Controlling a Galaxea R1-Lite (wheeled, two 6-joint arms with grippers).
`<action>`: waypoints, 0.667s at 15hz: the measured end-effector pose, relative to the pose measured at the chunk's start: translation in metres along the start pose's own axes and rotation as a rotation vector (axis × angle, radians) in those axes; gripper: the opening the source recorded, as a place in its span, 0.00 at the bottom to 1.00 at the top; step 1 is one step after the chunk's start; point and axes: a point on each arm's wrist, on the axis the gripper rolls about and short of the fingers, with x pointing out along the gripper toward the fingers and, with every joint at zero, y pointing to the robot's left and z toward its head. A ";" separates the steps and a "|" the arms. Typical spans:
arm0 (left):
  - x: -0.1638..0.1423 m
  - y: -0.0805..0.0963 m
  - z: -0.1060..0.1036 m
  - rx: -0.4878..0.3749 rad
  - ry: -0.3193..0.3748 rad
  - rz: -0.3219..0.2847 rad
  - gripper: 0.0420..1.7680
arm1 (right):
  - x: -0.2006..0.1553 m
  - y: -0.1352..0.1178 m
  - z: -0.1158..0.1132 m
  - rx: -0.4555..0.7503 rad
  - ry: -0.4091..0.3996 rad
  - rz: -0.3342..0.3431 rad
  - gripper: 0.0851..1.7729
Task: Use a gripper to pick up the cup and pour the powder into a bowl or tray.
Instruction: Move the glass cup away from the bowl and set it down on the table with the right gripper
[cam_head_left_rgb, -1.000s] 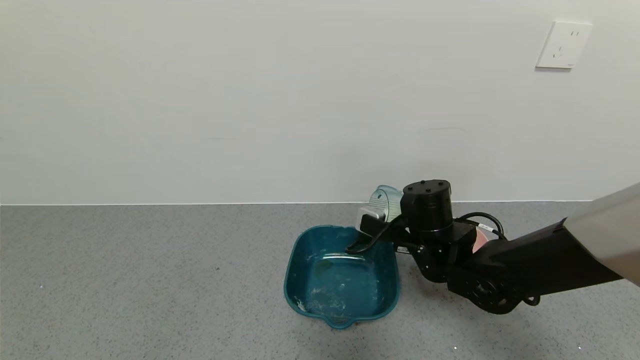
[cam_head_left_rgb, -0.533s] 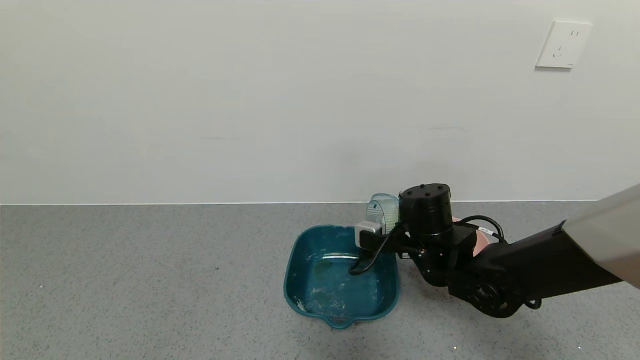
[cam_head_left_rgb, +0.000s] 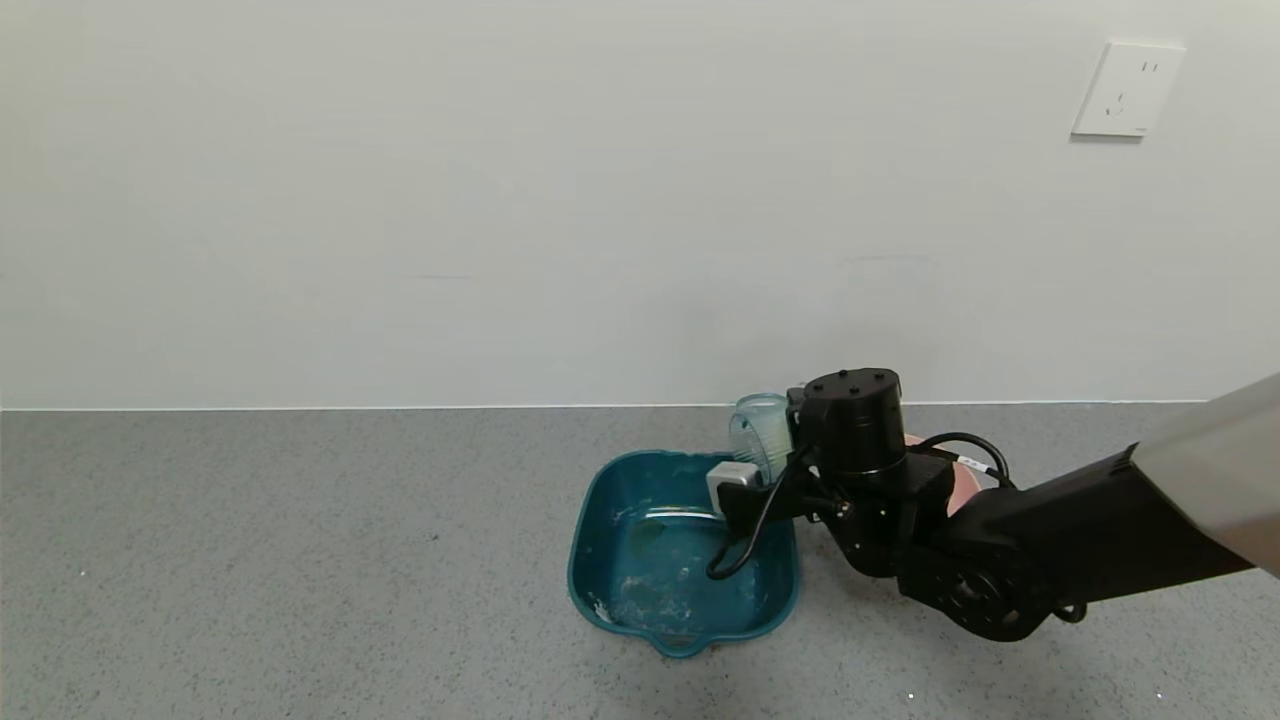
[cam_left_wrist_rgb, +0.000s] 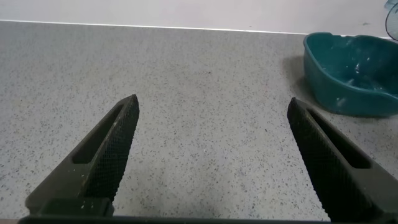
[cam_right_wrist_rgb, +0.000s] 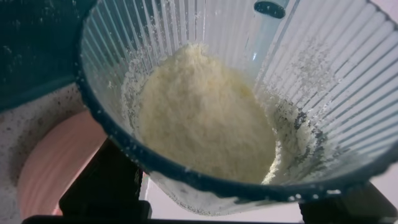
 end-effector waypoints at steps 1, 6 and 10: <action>0.000 0.000 0.000 0.000 0.000 0.000 0.97 | -0.001 0.000 0.001 -0.018 -0.002 -0.002 0.75; 0.000 0.000 0.000 0.000 0.000 0.000 0.97 | -0.003 -0.003 0.005 -0.099 -0.012 -0.012 0.75; 0.000 0.000 0.000 0.000 0.000 0.000 0.97 | -0.004 -0.004 0.006 -0.161 -0.013 -0.014 0.75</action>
